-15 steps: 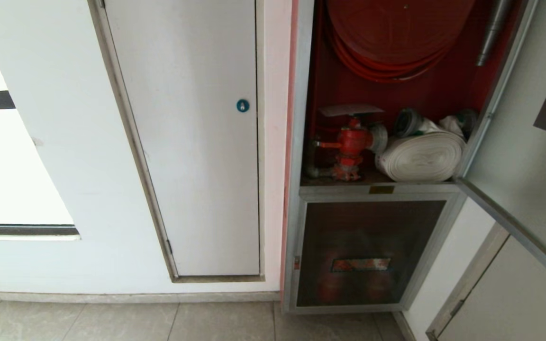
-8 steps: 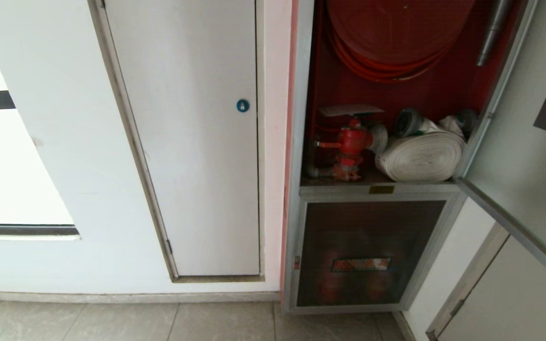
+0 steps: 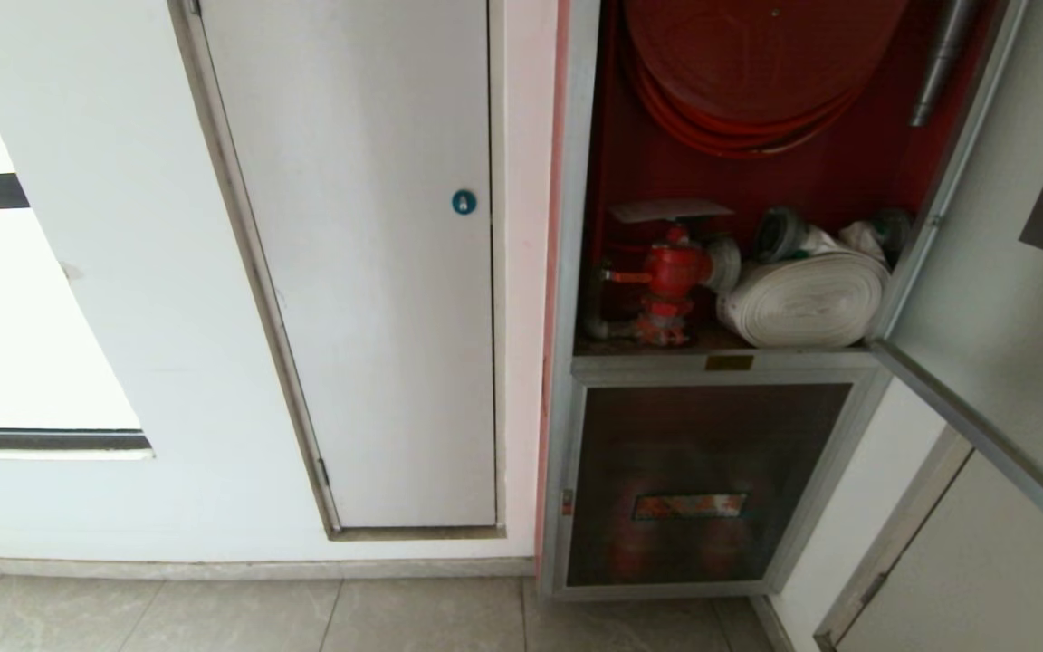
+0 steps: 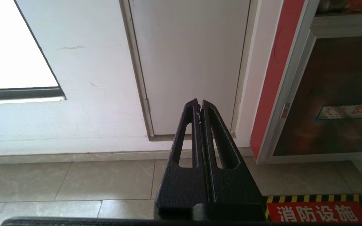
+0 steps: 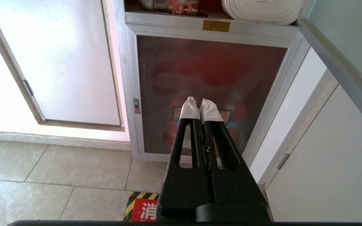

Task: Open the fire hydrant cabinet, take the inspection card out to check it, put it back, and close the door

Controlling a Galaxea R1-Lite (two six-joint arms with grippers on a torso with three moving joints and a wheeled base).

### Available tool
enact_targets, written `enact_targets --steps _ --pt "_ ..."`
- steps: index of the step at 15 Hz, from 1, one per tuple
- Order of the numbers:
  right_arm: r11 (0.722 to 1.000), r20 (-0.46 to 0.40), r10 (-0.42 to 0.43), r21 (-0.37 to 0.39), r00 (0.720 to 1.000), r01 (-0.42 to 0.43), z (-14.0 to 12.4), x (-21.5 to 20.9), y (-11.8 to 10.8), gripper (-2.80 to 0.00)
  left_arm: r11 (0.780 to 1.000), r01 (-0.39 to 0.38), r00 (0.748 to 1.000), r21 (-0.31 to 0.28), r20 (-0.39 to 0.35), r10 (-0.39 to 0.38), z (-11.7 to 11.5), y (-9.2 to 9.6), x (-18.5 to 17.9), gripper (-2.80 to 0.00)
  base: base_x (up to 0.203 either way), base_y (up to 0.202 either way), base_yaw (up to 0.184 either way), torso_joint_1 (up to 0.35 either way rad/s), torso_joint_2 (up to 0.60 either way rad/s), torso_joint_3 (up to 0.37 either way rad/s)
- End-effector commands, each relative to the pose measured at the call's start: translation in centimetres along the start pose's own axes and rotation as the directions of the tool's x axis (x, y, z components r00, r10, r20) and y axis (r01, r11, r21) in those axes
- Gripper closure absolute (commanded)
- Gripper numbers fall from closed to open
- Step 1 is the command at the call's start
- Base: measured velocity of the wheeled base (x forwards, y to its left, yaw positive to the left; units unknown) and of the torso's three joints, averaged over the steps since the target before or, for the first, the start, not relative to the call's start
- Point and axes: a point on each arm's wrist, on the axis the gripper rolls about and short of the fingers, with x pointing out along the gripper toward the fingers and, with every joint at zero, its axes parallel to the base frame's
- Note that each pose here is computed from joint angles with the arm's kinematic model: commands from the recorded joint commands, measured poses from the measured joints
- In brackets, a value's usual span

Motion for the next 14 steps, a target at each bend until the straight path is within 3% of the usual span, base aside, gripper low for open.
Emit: enact_targets --steps 1,3,9,12,14 --pt "1.0 0.004 -0.001 0.001 1.0 0.001 0.1 0.0 0.0 0.0 1.0 0.0 1.0 0.0 -0.005 0.0 -0.2 0.0 0.0 0.0 0.0 0.0 0.0 0.0 0.0 0.0" --pt "1.0 0.028 -0.002 0.018 1.0 0.002 1.6 -0.3 -0.1 0.0 1.0 0.0 1.0 0.0 -0.005 0.0 -0.2 0.0 0.0 0.0 0.0 0.0 0.0 0.0 0.0 0.0" --pt "0.997 -0.068 -0.025 0.064 0.997 0.029 8.5 2.4 -0.6 0.0 1.0 0.0 1.0 0.0 -0.005 0.0 -0.2 0.0 0.0 0.0 0.0 0.0 0.0 0.0 0.0 0.0" --pt "0.99 -0.063 -0.113 0.081 0.992 0.118 11.4 4.8 -1.1 0.0 1.0 0.0 1.0 0.0 -0.005 0.0 -0.2 0.0 0.0 0.0 0.0 0.0 0.0 0.0 0.0 0.0" --pt "0.969 -0.054 -0.23 0.082 0.972 0.234 12.9 6.6 -1.5 0.0 1.0 0.0 1.0 0.0 -0.005 0.0 -0.2 0.0 0.0 0.0 0.0 0.0 0.0 0.0 0.0 0.0"
